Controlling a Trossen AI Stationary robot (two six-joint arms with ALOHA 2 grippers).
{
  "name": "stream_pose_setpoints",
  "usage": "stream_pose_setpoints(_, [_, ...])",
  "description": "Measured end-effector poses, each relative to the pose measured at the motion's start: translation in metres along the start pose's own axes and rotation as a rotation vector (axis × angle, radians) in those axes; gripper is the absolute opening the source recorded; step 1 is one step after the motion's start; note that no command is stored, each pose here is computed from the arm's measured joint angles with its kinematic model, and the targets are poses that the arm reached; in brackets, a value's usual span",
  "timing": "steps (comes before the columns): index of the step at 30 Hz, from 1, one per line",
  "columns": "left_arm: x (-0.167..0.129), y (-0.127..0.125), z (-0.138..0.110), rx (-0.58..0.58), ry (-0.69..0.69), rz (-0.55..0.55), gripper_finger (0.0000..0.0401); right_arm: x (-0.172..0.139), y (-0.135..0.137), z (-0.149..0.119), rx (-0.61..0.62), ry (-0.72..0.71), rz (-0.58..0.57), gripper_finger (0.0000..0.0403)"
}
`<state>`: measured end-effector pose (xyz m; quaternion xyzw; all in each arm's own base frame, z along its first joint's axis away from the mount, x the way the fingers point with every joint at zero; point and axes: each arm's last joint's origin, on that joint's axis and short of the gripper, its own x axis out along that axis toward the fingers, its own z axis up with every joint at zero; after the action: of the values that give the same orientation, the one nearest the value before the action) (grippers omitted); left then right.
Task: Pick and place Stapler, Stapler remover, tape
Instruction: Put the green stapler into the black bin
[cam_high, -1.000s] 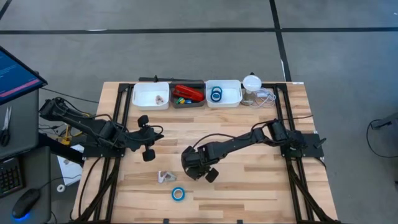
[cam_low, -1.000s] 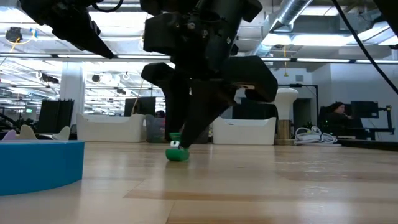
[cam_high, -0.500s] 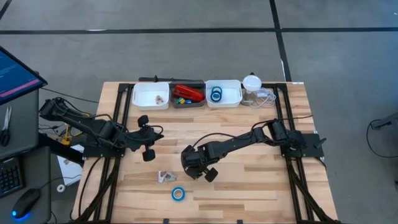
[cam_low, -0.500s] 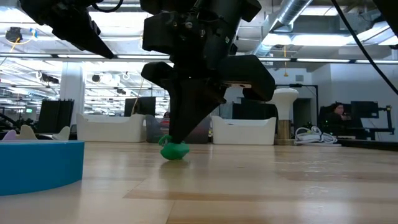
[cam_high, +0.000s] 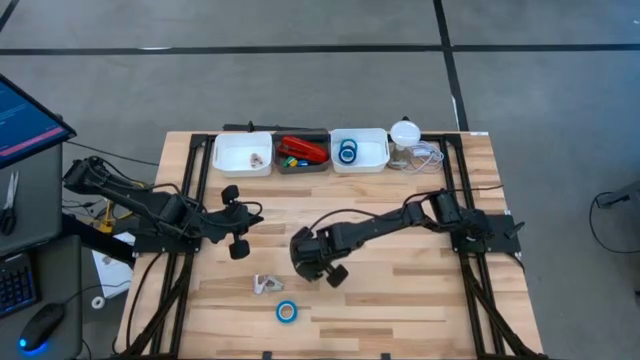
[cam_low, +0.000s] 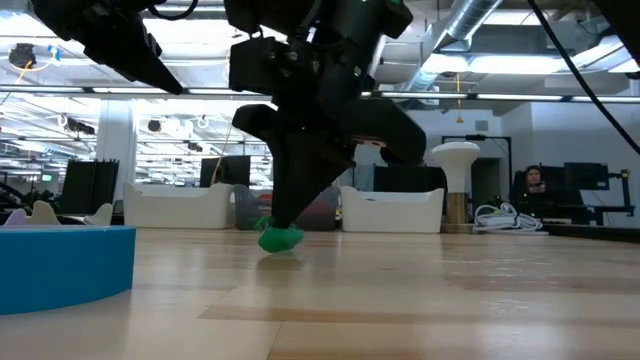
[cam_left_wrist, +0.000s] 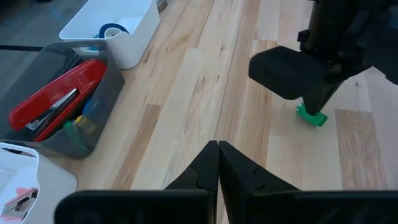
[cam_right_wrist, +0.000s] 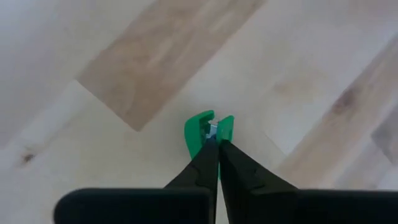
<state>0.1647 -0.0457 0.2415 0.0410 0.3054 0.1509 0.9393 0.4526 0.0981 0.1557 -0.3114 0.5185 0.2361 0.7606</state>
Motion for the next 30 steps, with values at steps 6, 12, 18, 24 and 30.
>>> stream_pose_setpoints(6, [0.0, 0.0, 0.0, 0.0, 0.0, 0.0, 0.0003, -0.014, -0.011, 0.004, 0.021, -0.01, -0.028, 0.0])
stream_pose_setpoints(12, [0.0, 0.0, -0.001, 0.009, 0.012, 0.003, 0.0003, -0.039, -0.03, 0.0, 0.061, -0.039, -0.087, 0.0])
stream_pose_setpoints(18, [0.0, 0.002, -0.007, 0.024, 0.059, 0.017, 0.0003, -0.068, -0.067, -0.025, 0.159, -0.031, -0.214, 0.0])
stream_pose_setpoints(24, [0.0, 0.002, -0.007, 0.02, 0.058, 0.017, 0.0003, -0.084, -0.112, -0.053, 0.264, -0.11, -0.342, 0.0])
stream_pose_setpoints(30, [0.0, 0.002, -0.007, 0.022, 0.058, 0.017, 0.0003, -0.086, -0.151, -0.088, 0.348, -0.129, -0.44, 0.0])
